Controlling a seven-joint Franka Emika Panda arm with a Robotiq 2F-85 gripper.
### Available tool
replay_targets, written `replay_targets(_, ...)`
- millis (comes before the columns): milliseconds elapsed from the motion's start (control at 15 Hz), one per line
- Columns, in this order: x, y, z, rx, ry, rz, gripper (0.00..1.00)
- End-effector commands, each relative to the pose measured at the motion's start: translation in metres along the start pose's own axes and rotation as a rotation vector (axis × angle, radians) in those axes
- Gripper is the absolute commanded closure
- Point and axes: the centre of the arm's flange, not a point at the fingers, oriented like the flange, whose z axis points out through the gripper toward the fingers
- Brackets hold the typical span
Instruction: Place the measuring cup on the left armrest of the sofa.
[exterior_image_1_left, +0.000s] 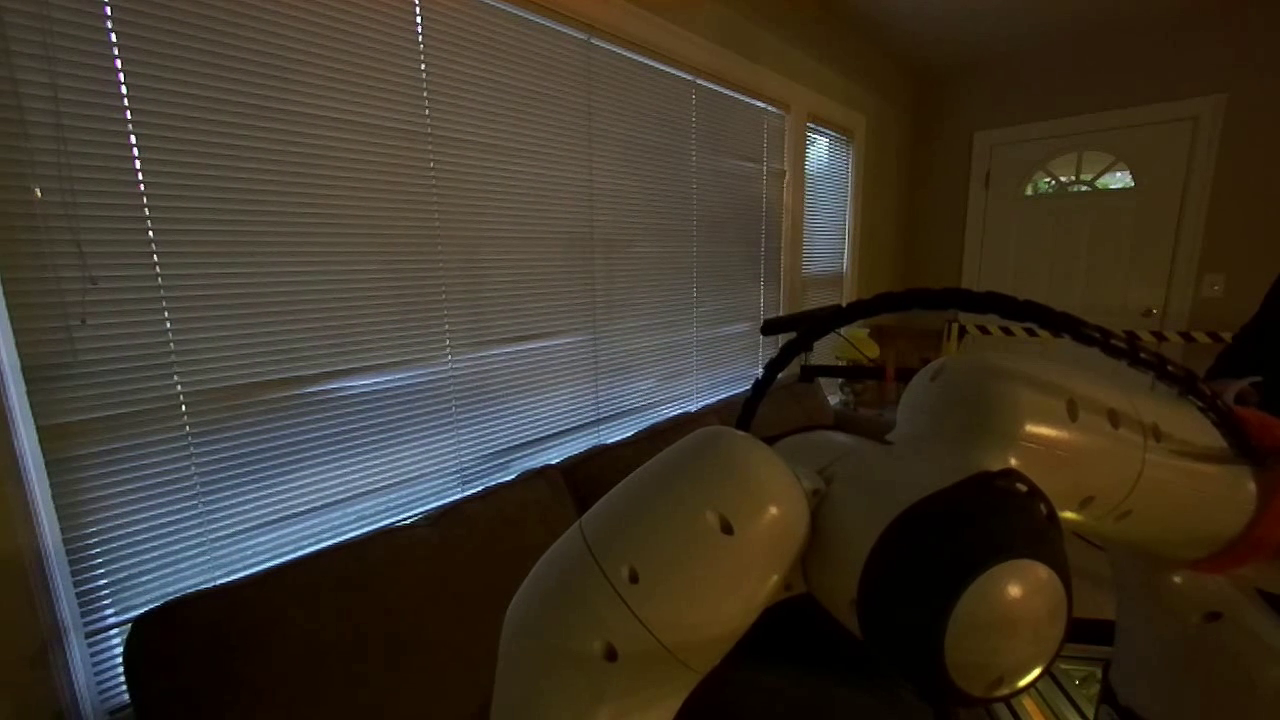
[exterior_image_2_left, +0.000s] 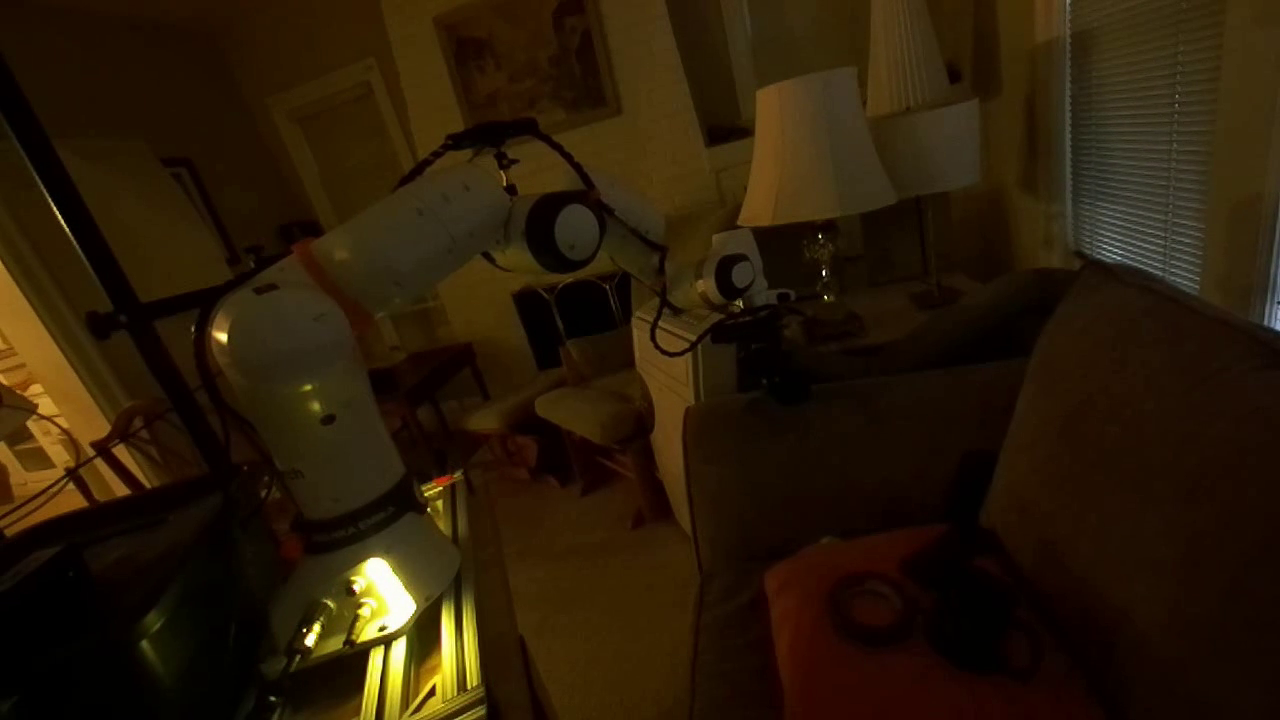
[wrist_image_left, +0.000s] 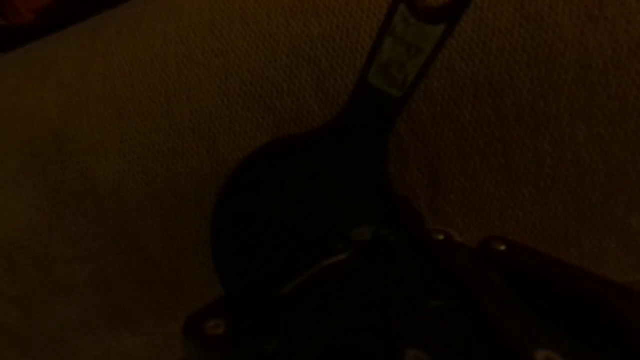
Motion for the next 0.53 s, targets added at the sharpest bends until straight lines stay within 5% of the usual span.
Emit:
replay_targets(0,0.0112,-0.0003,0.0089,-0.014,-0.018,-0.016,0.99)
replay_targets(467,0.0166,-0.0007,0.0104,-0.016,-0.012,-0.014,0.99)
